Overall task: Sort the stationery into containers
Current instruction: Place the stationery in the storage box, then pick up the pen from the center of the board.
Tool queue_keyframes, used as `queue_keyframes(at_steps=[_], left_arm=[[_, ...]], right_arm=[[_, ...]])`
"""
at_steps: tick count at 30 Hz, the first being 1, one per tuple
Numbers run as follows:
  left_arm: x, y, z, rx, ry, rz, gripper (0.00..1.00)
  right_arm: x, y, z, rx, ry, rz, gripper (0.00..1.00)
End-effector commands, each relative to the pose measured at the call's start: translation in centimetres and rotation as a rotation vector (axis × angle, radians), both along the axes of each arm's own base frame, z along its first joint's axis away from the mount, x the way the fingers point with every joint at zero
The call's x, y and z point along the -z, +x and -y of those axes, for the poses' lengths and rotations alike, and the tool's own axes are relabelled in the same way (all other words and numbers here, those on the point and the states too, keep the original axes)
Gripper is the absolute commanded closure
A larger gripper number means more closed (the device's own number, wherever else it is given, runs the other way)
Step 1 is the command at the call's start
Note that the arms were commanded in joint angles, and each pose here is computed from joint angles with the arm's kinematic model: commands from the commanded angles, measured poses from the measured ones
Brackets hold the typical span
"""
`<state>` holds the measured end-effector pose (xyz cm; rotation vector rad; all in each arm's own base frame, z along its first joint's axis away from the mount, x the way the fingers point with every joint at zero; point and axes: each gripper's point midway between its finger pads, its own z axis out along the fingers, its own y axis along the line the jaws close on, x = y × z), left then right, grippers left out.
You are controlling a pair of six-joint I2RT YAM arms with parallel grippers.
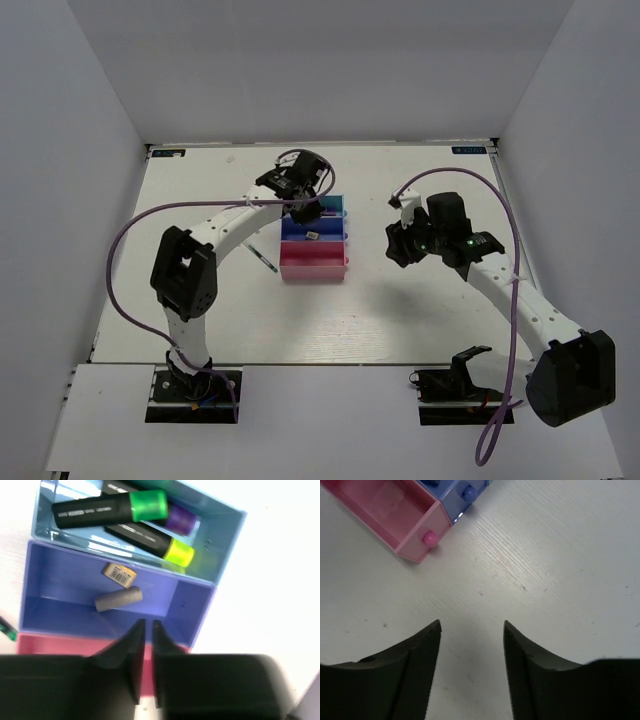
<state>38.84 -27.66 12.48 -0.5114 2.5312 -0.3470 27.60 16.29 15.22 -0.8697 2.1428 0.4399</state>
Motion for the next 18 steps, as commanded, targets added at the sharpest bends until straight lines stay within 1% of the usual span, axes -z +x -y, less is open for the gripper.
queue_keyframes(at_steps=[1,2,3,4,5,6,7,8,9,10,11,12,13,14,15,16,17,18], left_arm=[[-7.0,-1.4,-1.1,0.054,-0.007,0.155,1.0],[-7.4,-1.4,-2.3,0.032,0.024,0.18,1.0],[-7.4,-1.6,-3.1,0.03,0.047,0.192,1.0],[-8.3,-2.8,-4.8,0.023,0.064,0.21,1.0],[-6.6,-3.7,-6.6,-0.002,0.12,0.18,1.0],[-5.8,-3.9,-9.6,-0.096,0.129,0.159,0.99],[-5.8,-4.4,-11.0,-0.139,0.125,0.15,0.89],[-4.0,-4.9,-13.4,-0.2,0.145,0.101,0.64],[-2.5,-5.8,-14.8,-0.251,0.146,0.061,0.57],[-2.7,-5.6,-16.0,-0.314,0.097,0.058,0.43],[-0.9,-6.2,-18.0,-0.37,0.106,0.01,0.38],[-0.5,-6.1,-18.5,-0.417,0.081,-0.005,0.38],[0.3,-5.9,-19.8,-0.466,0.038,-0.049,0.38],[0.6,-5.8,-20.2,-0.489,0.023,-0.064,0.38],[1.7,-5.7,-20.3,-0.518,0.003,-0.108,0.4],[2.4,-5.3,-21.4,-0.56,-0.008,-0.133,0.41],[2.4,-4.9,-21.6,-0.574,-0.013,-0.138,0.44],[2.9,-4.5,-21.7,-0.601,-0.024,-0.154,0.5]], right_arm=[[-0.4,0.2,-0.3,-0.006,0.032,0.004,0.48],[-0.2,0.1,-0.4,-0.012,0.033,-0.004,0.85],[-0.3,0.1,-0.4,-0.015,0.035,-0.001,0.98],[-0.1,0.0,-0.5,-0.02,0.034,-0.008,1.0],[-0.3,-0.1,-0.6,-0.027,0.038,-0.006,1.0],[-0.1,0.0,-0.7,-0.029,0.038,-0.014,0.84],[0.1,-0.2,-0.9,-0.051,0.04,-0.021,0.57],[0.2,-0.4,-1.1,-0.064,0.047,-0.03,0.36],[0.1,-0.5,-1.4,-0.082,0.053,-0.034,0.2],[0.1,-0.9,-1.9,-0.114,0.07,-0.047,0.09],[-0.1,-0.9,-2.1,-0.123,0.079,-0.048,0.09],[0.0,-1.1,-2.2,-0.131,0.084,-0.055,0.09],[-0.1,-1.3,-2.3,-0.14,0.093,-0.056,0.09],[-0.1,-1.3,-2.3,-0.143,0.094,-0.052,0.09],[-0.1,-1.4,-2.4,-0.145,0.095,-0.056,0.09],[-0.1,-1.4,-2.1,-0.135,0.091,-0.051,0.21],[-0.1,-1.3,-2.1,-0.131,0.086,-0.046,0.33],[-0.1,-1.2,-2.0,-0.126,0.086,-0.042,0.44]])
